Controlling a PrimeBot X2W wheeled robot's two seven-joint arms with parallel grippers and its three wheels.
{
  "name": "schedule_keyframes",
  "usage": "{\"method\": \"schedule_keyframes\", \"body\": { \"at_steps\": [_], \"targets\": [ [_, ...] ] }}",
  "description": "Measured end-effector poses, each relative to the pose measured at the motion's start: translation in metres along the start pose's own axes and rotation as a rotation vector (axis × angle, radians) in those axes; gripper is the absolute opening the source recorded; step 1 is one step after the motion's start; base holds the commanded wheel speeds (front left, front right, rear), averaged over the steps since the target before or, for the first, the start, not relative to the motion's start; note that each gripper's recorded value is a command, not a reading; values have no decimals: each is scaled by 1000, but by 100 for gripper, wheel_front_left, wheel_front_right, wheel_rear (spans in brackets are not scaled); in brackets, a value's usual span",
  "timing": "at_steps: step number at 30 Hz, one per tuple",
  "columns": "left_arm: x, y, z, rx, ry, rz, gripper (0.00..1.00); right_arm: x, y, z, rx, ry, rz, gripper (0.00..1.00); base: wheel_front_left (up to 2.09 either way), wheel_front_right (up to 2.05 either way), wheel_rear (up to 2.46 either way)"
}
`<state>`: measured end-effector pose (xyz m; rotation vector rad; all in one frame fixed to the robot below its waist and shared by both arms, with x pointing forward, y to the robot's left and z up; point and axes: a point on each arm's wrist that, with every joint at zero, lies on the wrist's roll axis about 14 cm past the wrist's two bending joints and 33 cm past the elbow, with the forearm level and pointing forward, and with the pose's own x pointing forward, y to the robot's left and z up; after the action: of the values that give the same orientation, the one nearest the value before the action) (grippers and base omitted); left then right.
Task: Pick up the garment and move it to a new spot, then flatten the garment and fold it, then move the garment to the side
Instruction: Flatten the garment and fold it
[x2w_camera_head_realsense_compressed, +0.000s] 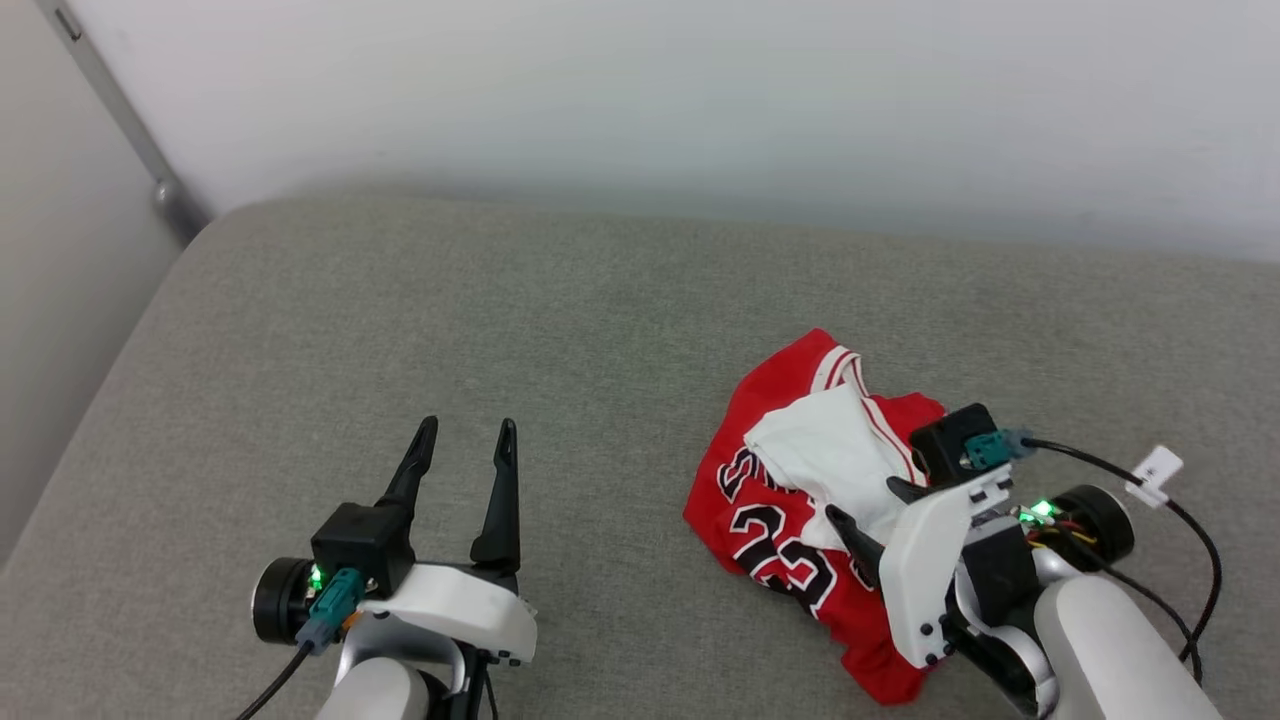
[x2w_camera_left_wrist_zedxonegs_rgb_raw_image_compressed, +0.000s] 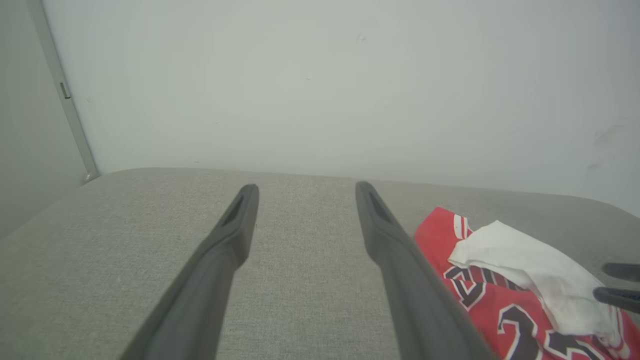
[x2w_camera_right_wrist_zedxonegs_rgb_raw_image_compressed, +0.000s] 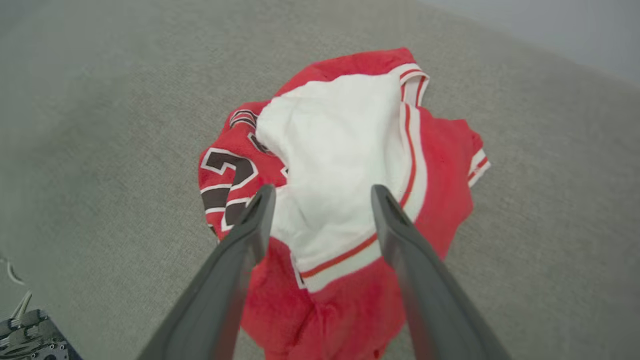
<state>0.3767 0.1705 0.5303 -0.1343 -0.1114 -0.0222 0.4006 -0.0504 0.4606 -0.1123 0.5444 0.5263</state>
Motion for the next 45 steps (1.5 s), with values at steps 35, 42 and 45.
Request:
{"method": "schedule_keyframes", "body": {
  "at_steps": [35, 42, 45],
  "targets": [
    [20, -35, -25, -24, 58, -97, 100, -119, -160, -151, 670, -35, -611, 100, 0, 0, 0],
    [15, -34, -24, -23, 59, -92, 100, -148, -180, -106, 553, -307, -712, 100, 0, 0, 0],
    [14, -34, -22, -21, 55, -92, 100, -156, -182, -87, 484, -333, -721, 100, 0, 0, 0]
  ]
}}
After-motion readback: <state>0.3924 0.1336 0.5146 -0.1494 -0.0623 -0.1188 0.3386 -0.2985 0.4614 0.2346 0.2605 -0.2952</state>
